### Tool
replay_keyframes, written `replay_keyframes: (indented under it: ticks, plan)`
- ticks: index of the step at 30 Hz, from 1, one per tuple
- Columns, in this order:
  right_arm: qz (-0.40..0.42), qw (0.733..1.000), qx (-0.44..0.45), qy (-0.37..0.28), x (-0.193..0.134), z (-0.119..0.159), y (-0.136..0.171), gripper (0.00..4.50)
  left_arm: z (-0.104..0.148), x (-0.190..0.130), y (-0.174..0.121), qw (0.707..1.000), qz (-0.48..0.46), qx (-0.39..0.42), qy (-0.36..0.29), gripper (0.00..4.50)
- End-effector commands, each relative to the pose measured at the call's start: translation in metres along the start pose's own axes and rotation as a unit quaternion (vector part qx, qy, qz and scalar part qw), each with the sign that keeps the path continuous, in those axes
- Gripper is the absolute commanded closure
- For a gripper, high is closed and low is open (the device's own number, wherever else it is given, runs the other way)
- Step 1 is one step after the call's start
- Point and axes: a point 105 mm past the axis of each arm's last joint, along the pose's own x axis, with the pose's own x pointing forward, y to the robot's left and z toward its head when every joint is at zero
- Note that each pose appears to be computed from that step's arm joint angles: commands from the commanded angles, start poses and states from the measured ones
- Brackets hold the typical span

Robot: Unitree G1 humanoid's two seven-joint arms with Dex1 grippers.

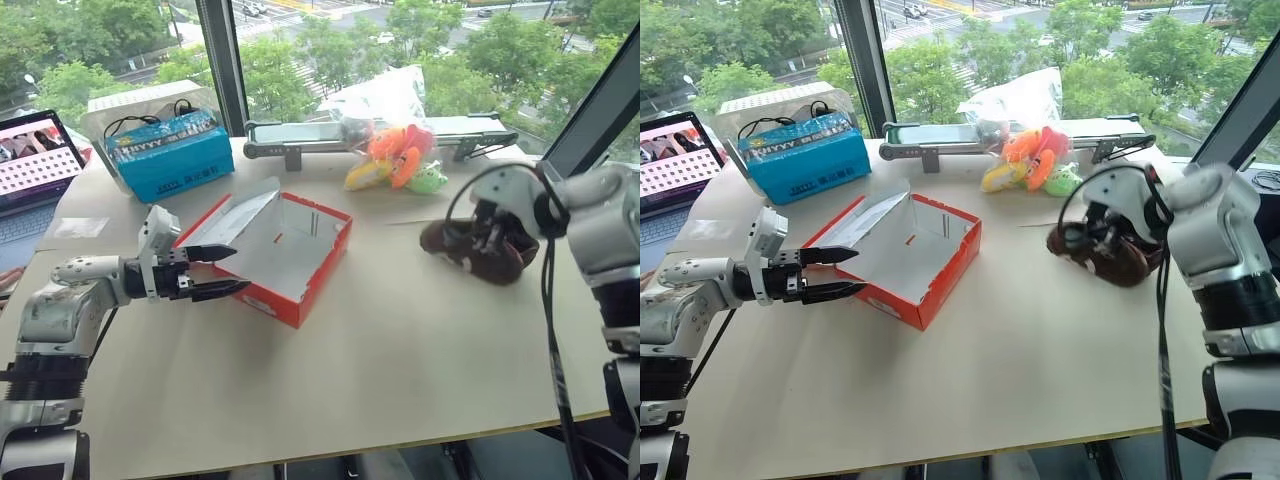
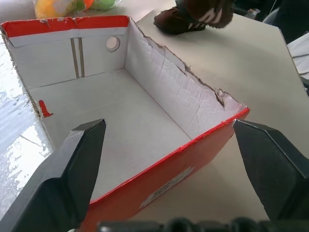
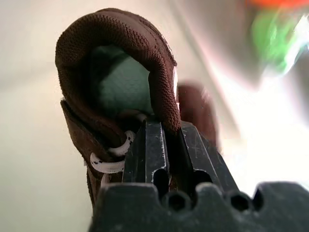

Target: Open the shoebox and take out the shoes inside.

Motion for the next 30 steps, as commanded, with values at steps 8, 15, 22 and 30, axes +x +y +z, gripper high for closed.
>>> replay_keyframes:
  ticks: [8,15,22,30]
  plan:
    - [-0.045,0.997,0.039,0.056,0.012,-0.050,-0.012,4.47,0.010,0.000,-0.005,1.000,-0.014,0.020,-0.009,0.00]
    - [-0.038,0.998,0.028,0.046,0.028,-0.043,-0.016,4.47,0.010,0.001,-0.007,1.000,-0.016,0.022,-0.008,0.00]
    - [-0.026,0.998,-0.016,0.049,0.039,-0.033,-0.021,4.47,0.011,0.001,-0.007,1.000,-0.015,0.022,-0.007,0.00]
    - [-0.060,0.997,-0.004,0.055,0.055,-0.037,-0.037,4.47,0.011,0.002,-0.010,1.000,-0.016,0.020,-0.008,0.00]
